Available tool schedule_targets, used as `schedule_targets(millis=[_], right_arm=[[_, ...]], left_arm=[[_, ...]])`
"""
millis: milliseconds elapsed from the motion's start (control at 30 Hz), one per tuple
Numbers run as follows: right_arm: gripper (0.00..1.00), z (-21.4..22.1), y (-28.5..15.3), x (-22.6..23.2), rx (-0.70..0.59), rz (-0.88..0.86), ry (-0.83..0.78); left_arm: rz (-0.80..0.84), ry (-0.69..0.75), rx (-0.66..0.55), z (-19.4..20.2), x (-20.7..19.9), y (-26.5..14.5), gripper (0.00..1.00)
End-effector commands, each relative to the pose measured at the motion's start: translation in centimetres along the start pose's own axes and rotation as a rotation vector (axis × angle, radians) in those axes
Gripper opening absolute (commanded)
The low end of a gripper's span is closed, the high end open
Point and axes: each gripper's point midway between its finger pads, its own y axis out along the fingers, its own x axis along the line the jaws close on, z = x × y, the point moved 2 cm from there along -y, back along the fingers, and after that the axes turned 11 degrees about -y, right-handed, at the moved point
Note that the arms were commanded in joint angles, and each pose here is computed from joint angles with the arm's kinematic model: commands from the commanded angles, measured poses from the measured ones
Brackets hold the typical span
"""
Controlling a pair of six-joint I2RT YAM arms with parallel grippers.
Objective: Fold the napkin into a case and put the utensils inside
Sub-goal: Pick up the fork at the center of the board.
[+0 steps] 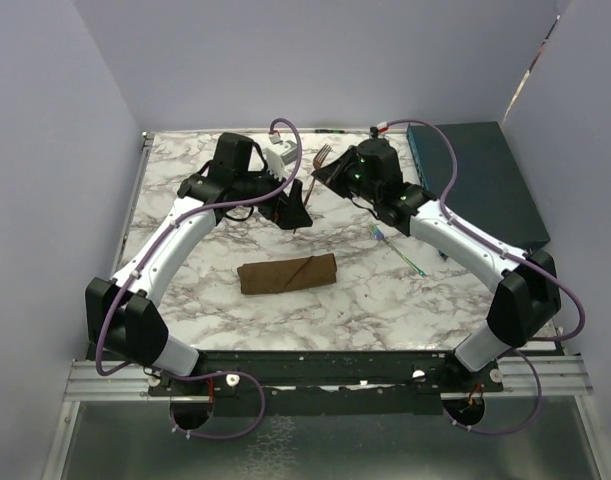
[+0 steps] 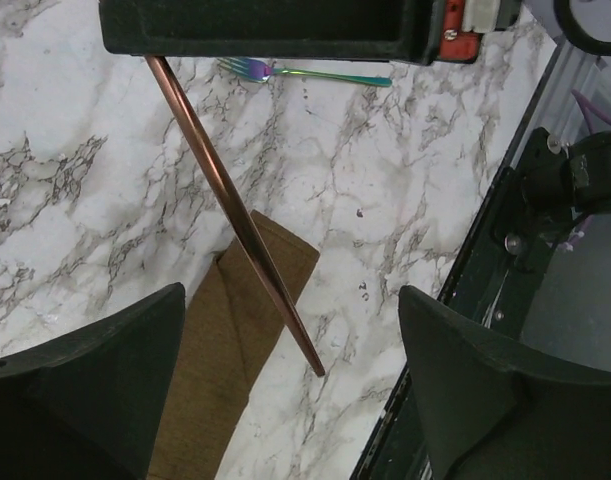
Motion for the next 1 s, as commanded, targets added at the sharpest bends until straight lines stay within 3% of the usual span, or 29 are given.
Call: schedule_targets(millis=[0, 200, 267, 333, 400, 467, 533, 633, 767, 967], right_arm=[[0.01, -1.9, -1.4, 3.2, -0.11, -0.074, 0.043], [0.01, -1.0, -1.6, 3.9, -0.105, -0.121, 0.041], [0.01, -0.7, -1.9, 3.8, -0.097, -0.132, 0.031], [0.01, -0.3, -2.2, 3.7, -0.096, -0.15, 0.012], [0.03, 0.4, -2.8, 3.9, -0.076, -0.208, -0.031], [0.18, 1.3, -3.5, 4.1, -0.016, -0.299, -0.124], [0.41, 1.8, -4.3, 3.6, 0.048, -0.385, -0.229], [0.59, 2.8, -6.6, 2.9, 0.194, -0.547, -0.436], [0.68, 4.1, -9.6, -0.2, 0.31, -0.535, -0.734], [0.74, 4.0, -12.2, -0.6, 0.316, -0.628, -0.952]], left_arm=[[0.066, -0.024, 0.014, 0.6, -0.9, 0.4, 0.82], [0.051, -0.038, 0.031, 1.0, -0.3, 0.7, 0.49], [0.053, -0.022, 0.041, 1.1, -0.3, 0.6, 0.3], [0.05, -0.006, 0.054, 1.3, -0.3, 0.4, 0.01], [0.044, 0.0, 0.064, 1.6, -0.2, 0.0, 0.0], [0.04, 0.005, 0.075, 2.1, -0.2, -0.3, 0.0], [0.036, 0.012, 0.089, 2.8, -0.1, -0.6, 0.0], [0.045, 0.027, 0.113, 3.8, -0.3, -1.1, 0.0], [0.063, 0.032, 0.152, 4.8, -0.4, -1.5, 0.0], [0.141, 0.012, 0.214, 6.2, -1.4, -1.9, 0.0]])
